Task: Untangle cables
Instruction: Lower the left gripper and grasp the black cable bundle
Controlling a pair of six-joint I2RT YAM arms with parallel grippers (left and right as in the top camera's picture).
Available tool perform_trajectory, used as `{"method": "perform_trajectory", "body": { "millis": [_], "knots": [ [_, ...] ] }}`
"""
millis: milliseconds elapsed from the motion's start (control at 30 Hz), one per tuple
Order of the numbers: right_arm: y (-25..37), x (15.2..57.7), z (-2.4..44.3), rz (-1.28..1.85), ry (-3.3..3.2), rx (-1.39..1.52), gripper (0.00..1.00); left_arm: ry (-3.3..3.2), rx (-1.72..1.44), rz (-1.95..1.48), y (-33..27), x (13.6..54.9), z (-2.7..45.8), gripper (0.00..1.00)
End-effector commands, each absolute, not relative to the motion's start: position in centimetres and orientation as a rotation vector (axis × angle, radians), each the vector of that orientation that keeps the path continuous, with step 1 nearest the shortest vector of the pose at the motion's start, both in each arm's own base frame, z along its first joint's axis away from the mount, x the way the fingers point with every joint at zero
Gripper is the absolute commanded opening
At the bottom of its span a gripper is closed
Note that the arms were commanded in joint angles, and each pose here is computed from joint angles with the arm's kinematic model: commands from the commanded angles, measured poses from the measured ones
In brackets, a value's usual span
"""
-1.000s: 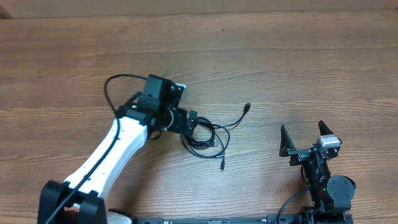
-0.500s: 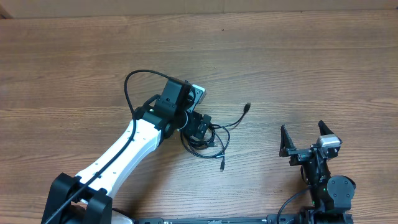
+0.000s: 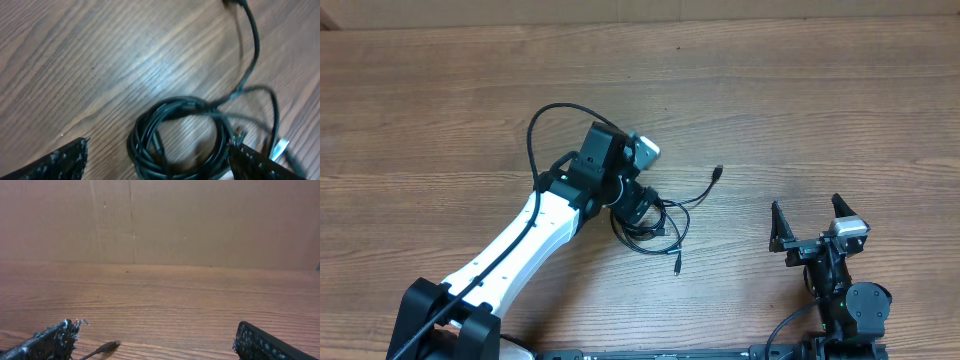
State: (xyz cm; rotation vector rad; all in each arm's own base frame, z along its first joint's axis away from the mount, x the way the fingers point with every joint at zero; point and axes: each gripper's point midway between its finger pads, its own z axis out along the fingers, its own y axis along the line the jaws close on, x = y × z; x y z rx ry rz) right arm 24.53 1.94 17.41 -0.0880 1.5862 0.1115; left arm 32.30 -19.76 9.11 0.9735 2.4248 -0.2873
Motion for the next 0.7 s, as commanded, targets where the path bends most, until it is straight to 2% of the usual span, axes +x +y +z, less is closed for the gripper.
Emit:
{"method": "perform_trajectory", "body": {
  "millis": [0, 100, 233, 667],
  "knots": [
    [1.9, 24.5, 17.3, 0.104, 1.581, -0.087, 1.00, 2.307, 1.264, -0.200, -19.6, 31.7, 8.4, 0.90],
    [1.9, 24.5, 17.3, 0.104, 1.581, -0.087, 1.00, 2.230, 1.369, -0.167, -19.7, 31.8, 8.5, 0.90],
    [1.9, 24.5, 17.3, 0.104, 1.581, -0.087, 1.00, 2.094, 1.503, -0.139, -20.3, 32.3, 8.9, 0.76],
    [1.9, 24.5, 17.3, 0.104, 1.581, -0.087, 1.00, 2.059, 1.526, -0.292, -21.9, 31.1, 9.1, 0.78]
  ]
}}
